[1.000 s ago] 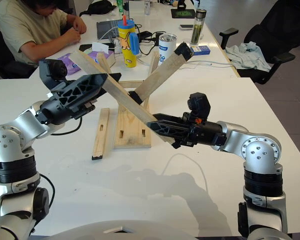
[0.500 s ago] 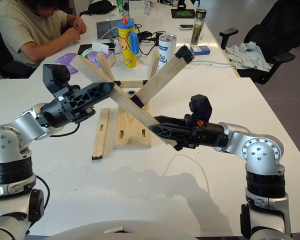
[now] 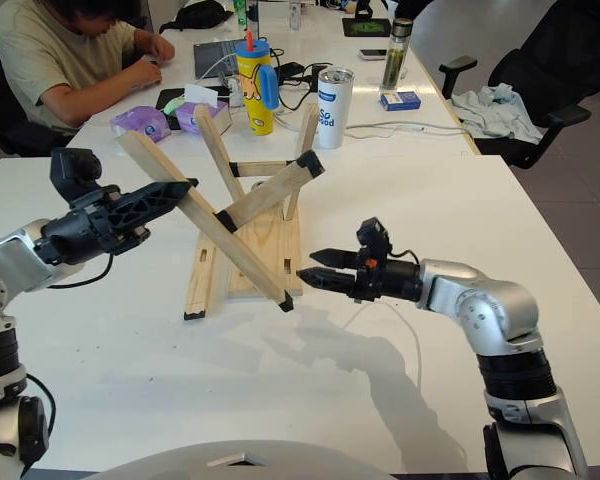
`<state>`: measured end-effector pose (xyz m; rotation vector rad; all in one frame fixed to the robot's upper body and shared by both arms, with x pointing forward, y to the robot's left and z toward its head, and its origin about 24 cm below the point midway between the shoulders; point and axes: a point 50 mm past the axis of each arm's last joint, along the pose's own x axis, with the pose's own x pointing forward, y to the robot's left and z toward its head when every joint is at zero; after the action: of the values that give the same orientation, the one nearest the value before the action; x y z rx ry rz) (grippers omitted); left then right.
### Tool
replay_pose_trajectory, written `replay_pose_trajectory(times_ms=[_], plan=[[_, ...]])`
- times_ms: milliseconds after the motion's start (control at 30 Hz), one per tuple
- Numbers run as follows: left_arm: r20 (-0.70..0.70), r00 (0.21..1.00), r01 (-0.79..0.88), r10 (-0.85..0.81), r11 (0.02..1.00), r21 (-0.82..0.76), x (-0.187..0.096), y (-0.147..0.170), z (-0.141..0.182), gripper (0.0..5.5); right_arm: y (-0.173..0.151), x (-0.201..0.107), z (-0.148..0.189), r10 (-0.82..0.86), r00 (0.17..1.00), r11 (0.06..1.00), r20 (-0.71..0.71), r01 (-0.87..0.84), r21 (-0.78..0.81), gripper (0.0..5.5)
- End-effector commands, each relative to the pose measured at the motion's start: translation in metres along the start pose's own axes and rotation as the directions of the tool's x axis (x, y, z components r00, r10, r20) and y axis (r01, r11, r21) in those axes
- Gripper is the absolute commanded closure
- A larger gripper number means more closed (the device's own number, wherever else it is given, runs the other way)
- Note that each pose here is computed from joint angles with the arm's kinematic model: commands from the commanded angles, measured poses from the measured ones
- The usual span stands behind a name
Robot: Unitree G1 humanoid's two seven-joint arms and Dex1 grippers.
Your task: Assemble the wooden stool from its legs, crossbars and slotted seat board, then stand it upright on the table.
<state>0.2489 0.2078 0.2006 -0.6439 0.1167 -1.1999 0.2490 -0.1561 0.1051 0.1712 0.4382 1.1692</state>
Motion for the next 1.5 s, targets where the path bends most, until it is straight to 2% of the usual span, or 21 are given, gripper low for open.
replay_pose_trajectory(times_ms=[33,133,233,433,867,1067,1167,1333,1500], plan=[[0.042,0.996,-0.078,0.073,0.990,0.115,-0.013,0.003,0.026,3.43,-0.012,0.025,-0.030,-0.173,0.979,0.921,-0.111,0.121,-0.371,2.05],[0.095,0.988,-0.138,0.122,0.973,0.187,-0.017,0.009,0.039,3.43,-0.009,0.044,-0.038,-0.192,0.976,0.831,-0.104,0.105,-0.547,2.05],[0.127,0.981,-0.175,0.148,0.954,0.242,-0.017,0.014,0.043,3.43,-0.012,0.051,-0.048,-0.205,0.971,0.781,-0.123,0.087,-0.618,2.05],[0.147,0.973,-0.218,0.179,0.924,0.313,-0.014,0.020,0.039,3.43,-0.027,0.048,-0.048,-0.287,0.952,0.729,-0.109,0.143,-0.669,2.05],[0.119,0.960,-0.279,0.252,0.875,0.395,-0.015,0.027,0.005,3.43,-0.070,0.010,-0.030,-0.513,0.857,0.666,-0.048,0.362,-0.653,2.05],[0.082,0.969,-0.245,0.233,0.867,0.435,0.000,0.028,-0.009,3.43,-0.058,0.015,-0.034,-0.408,0.912,0.799,-0.038,0.337,-0.498,2.05],[0.050,0.975,-0.218,0.219,0.869,0.445,0.008,0.031,-0.020,3.43,-0.051,0.021,-0.041,-0.357,0.931,0.835,-0.077,0.281,-0.473,2.05],[-0.027,0.978,-0.168,0.207,0.855,0.491,0.019,0.039,-0.032,3.43,-0.048,0.026,-0.038,-0.325,0.942,0.848,-0.088,0.249,-0.468,2.05],[-0.064,0.978,-0.137,0.199,0.843,0.521,0.025,0.042,-0.040,3.43,-0.042,0.034,-0.028,-0.274,0.961,0.853,-0.034,0.226,-0.469,2.05]])
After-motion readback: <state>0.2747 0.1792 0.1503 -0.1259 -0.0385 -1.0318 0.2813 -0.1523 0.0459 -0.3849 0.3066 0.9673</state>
